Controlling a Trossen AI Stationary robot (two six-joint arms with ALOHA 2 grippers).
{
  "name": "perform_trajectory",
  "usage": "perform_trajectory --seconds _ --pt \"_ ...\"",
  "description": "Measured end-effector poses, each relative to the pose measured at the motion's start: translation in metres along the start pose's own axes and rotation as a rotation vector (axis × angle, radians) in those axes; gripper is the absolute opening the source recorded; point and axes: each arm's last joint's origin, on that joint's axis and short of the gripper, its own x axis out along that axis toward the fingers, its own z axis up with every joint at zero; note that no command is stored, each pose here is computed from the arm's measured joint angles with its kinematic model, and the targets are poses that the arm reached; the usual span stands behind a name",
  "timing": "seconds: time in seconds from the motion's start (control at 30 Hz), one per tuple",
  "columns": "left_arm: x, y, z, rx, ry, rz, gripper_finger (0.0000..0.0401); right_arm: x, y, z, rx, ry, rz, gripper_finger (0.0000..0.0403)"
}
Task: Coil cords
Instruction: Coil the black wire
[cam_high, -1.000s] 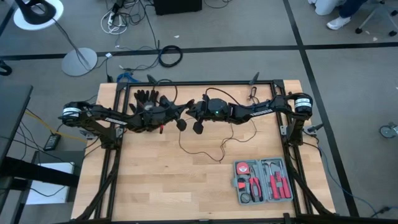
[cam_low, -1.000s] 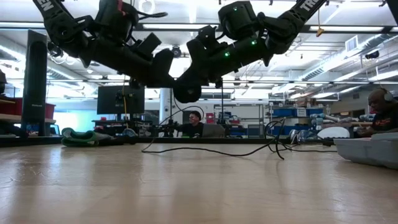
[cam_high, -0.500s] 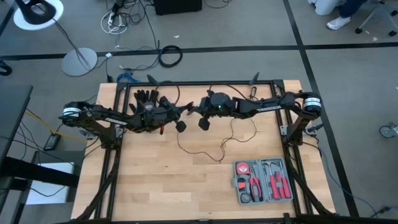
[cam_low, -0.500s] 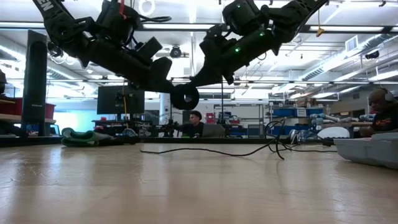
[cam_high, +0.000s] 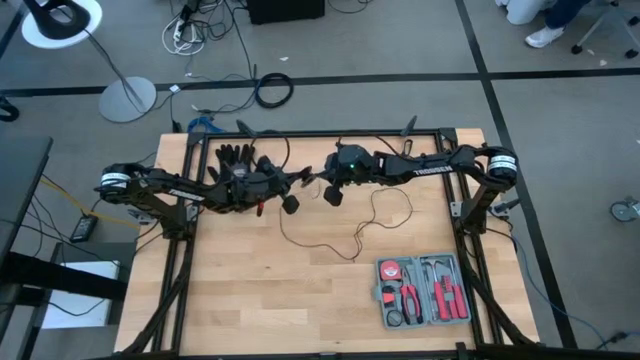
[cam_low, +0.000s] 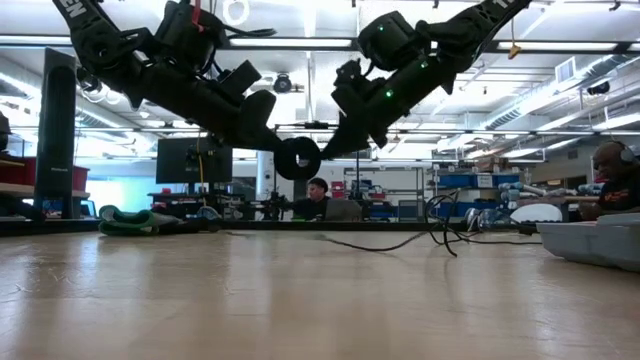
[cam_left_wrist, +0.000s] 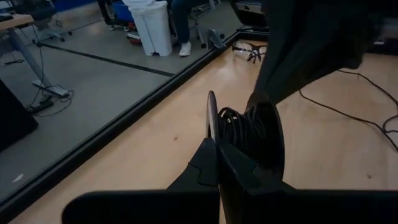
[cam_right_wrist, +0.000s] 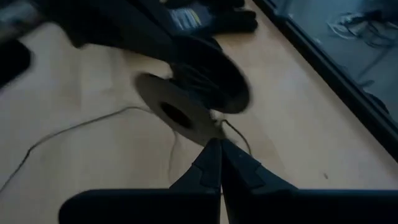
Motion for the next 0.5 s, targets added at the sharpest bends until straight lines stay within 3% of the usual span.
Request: perform_trajectory --seconds 0.23,0.5 --pt "0.000 -0.001 0.000 -0.005 0.007 -0.043 0.0000 0.000 -0.005 -0.005 -0.004 0.055 -0.024 0.0004" --pt "0.000 0.000 0.000 -0.007 0.004 0.005 0.0000 -0.003 -0.006 -0.019 -0.014 0.188 -0.023 0.0002"
